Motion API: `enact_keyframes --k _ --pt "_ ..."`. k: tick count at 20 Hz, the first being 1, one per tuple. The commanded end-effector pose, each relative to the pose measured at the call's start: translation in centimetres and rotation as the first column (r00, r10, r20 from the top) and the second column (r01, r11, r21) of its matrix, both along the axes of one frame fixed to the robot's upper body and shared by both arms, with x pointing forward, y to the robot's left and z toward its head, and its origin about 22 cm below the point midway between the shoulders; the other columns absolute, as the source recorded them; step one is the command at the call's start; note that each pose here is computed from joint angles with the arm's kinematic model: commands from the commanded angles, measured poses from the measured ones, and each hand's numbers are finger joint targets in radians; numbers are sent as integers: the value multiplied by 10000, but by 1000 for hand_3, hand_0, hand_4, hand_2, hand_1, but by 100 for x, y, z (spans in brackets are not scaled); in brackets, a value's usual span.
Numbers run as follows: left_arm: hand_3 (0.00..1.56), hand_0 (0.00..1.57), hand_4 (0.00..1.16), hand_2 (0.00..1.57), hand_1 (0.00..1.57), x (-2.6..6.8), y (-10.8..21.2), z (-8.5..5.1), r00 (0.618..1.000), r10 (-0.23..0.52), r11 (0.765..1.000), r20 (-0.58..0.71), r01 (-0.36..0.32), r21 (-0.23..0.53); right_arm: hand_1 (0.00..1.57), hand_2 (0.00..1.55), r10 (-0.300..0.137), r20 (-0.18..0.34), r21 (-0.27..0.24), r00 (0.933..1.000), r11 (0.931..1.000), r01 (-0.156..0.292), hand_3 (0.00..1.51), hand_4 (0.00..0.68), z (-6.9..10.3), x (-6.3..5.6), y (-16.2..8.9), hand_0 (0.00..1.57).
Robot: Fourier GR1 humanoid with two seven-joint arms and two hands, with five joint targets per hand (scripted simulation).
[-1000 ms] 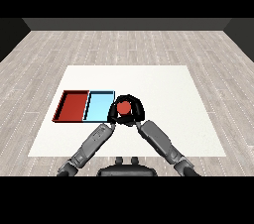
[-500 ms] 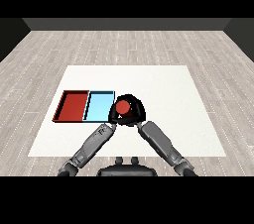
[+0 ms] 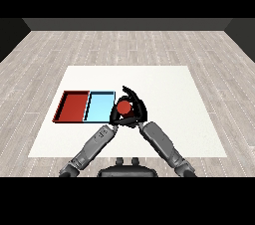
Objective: Pick the red can and put it in the red box
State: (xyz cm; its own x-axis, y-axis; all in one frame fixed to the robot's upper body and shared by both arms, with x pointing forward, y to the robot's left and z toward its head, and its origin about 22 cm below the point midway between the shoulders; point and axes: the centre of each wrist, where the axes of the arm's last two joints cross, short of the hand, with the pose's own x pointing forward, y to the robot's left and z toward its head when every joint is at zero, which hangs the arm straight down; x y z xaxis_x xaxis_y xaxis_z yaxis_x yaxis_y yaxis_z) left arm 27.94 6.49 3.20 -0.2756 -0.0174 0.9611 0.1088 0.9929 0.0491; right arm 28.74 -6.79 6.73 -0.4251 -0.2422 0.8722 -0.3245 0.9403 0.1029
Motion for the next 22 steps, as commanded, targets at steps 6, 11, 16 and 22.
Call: enact_keyframes --k 6,11,16,22 --pt "1478 1571 1144 1571 1571 -69 81 -107 9992 -87 9999 -377 90 89 0 0 -1226 758 -153 9896 9922 1241 0 0 324 179 -413 0" --pt "1491 1571 1118 1571 1571 32 291 -318 9978 186 9997 -641 -194 -113 0 0 -1504 1660 823 9746 9870 1383 0 0 821 5 -659 0" --pt "1465 1571 1129 1567 1571 64 462 -302 9971 580 9983 -499 -574 127 0 0 -2369 1643 902 9575 9703 2246 0 0 803 -103 -1077 0" --pt "1460 1571 1121 1571 1571 61 888 144 9914 1265 9888 351 -1288 753 0 0 -3326 799 1095 9397 9399 3234 0 0 266 -53 -1501 0"
